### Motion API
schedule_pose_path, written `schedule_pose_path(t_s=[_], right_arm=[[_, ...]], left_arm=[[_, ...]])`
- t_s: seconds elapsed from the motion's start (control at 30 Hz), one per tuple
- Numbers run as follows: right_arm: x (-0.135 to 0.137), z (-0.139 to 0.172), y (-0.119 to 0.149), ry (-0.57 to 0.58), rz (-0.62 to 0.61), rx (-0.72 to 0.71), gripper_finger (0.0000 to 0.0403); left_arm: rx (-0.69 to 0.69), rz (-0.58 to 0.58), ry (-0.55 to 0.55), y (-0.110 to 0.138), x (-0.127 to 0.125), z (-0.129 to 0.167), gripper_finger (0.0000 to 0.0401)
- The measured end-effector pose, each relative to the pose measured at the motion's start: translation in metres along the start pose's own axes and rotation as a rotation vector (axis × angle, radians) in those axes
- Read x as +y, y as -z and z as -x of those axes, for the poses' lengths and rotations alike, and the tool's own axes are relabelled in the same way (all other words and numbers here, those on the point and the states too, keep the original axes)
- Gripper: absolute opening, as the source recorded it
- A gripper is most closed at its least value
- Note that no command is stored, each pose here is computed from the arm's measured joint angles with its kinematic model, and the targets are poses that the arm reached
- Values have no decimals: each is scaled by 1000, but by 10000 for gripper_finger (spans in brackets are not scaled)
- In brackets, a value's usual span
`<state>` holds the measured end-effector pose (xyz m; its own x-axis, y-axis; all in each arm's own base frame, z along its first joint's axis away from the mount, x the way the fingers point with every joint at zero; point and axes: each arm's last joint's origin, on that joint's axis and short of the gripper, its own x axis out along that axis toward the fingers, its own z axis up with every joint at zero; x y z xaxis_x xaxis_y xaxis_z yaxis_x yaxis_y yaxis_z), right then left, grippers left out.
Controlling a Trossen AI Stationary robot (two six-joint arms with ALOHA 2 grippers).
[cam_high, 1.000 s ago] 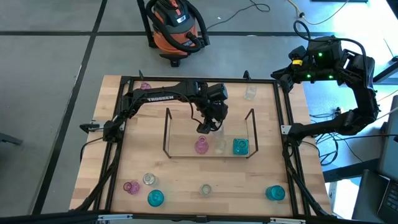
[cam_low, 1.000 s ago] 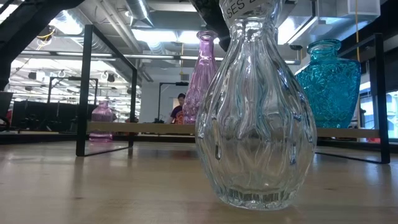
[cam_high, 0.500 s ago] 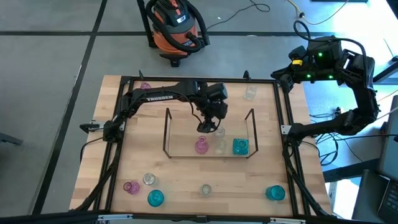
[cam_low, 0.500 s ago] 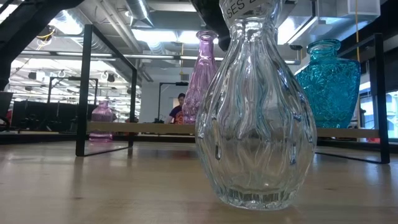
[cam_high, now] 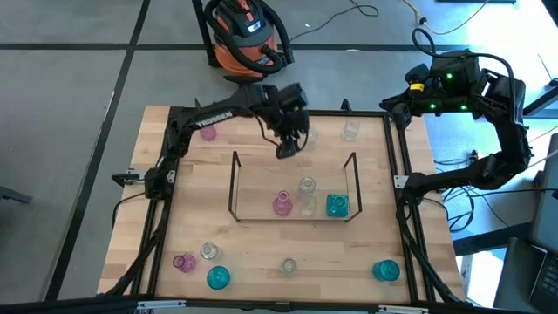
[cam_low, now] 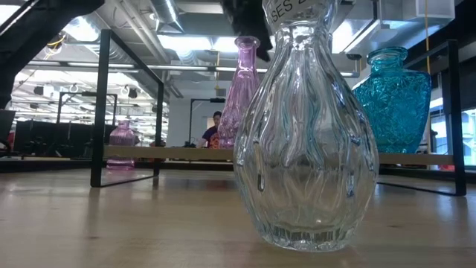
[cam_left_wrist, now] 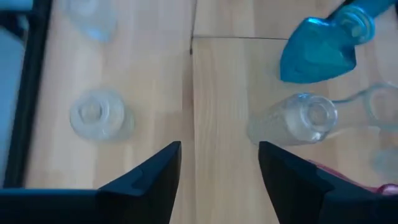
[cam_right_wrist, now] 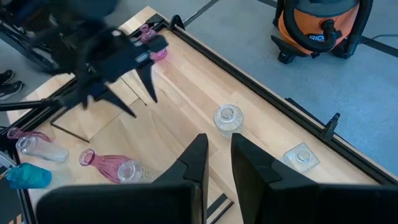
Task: Sort vases onto shelf
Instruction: Put the violet vase aligned with the other violet vase on the shelf
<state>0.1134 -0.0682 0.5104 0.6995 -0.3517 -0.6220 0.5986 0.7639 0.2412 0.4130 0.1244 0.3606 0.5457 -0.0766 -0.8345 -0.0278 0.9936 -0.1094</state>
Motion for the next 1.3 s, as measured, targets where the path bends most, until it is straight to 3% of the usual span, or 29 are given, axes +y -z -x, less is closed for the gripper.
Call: schedule_pose_path(t_s=[0.17, 0.3, 0.6, 0.73, 0.93, 1.13, 1.3], right_arm=[[1, -6, -4, -5, 0, 1, 50], [1, -13, -7, -7, 2, 22, 50], [1, -40, -17, 27, 73, 72, 50], [2, -55, -23, 31, 106, 98, 50], [2, -75, -30, 32, 160, 122, 50], [2, -86, -34, 32, 175, 132, 50], [2, -87, -34, 31, 176, 134, 50]], left_arm=[[124, 157, 97, 21, 24, 10, 197], [209, 190, -3, 38, 40, 32, 186], [107, 462, -239, 79, 83, 125, 171], [66, 595, -292, 107, 94, 149, 170], [89, 827, -338, 165, 106, 127, 170], [298, 1017, -515, 234, 114, 98, 170], [315, 1084, -498, 256, 121, 92, 170]])
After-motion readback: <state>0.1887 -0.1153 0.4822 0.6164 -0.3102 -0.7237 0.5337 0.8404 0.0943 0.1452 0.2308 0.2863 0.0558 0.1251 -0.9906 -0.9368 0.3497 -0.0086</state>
